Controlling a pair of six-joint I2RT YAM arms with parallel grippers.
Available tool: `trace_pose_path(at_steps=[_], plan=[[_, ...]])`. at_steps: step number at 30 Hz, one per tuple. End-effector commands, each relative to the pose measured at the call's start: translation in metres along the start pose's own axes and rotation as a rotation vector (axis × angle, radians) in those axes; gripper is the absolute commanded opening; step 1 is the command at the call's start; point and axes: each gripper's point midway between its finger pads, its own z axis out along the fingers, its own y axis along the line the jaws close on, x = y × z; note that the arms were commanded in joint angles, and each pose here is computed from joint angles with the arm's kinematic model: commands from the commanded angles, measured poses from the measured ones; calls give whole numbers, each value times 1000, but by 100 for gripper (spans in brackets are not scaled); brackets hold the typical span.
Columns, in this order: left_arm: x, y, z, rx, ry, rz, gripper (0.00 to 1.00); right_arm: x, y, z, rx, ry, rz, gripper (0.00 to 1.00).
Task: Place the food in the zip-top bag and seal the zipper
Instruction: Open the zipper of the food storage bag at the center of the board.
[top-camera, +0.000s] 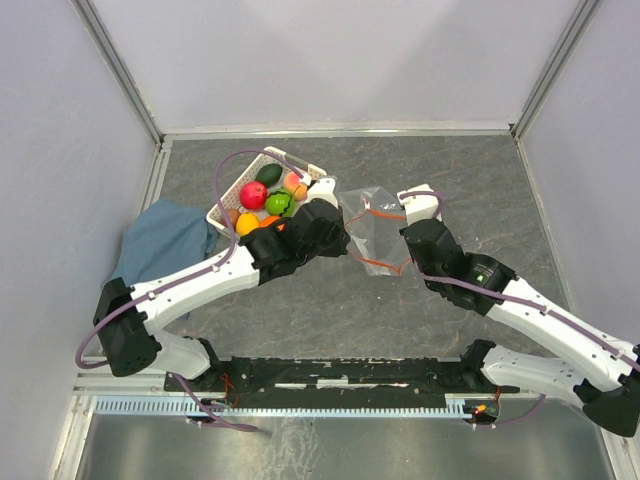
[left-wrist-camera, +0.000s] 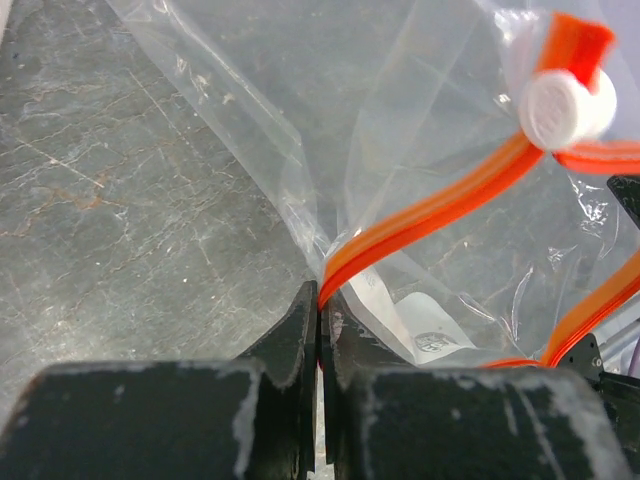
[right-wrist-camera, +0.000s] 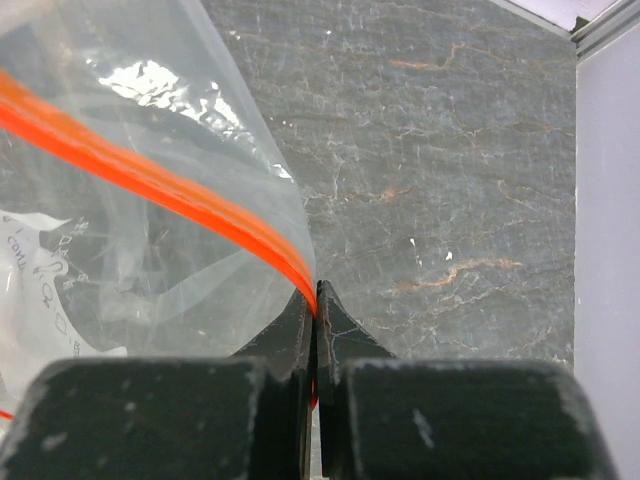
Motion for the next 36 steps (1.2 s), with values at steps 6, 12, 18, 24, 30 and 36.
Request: trace_pose_path(at_steps=[6, 12, 18, 24, 30, 36], plan=[[-26, -59, 31, 170, -11, 96, 3, -9, -8, -1, 47, 78, -87, 2], [-39, -58, 45, 246, -63, 1, 12, -13, -10, 1, 74, 111, -95, 2], [-44, -36, 62, 307, -37, -119, 14, -14, -11, 9, 78, 137, -90, 2], [-41, -21, 63, 328, -13, -137, 28, -15, -8, 22, 87, 168, -90, 2], [-51, -18, 56, 372, -27, -162, 47, -26, 1, 36, 97, 191, -123, 2], [-72, -12, 43, 393, -79, -179, 62, -40, -3, 42, 132, 216, -194, 2]])
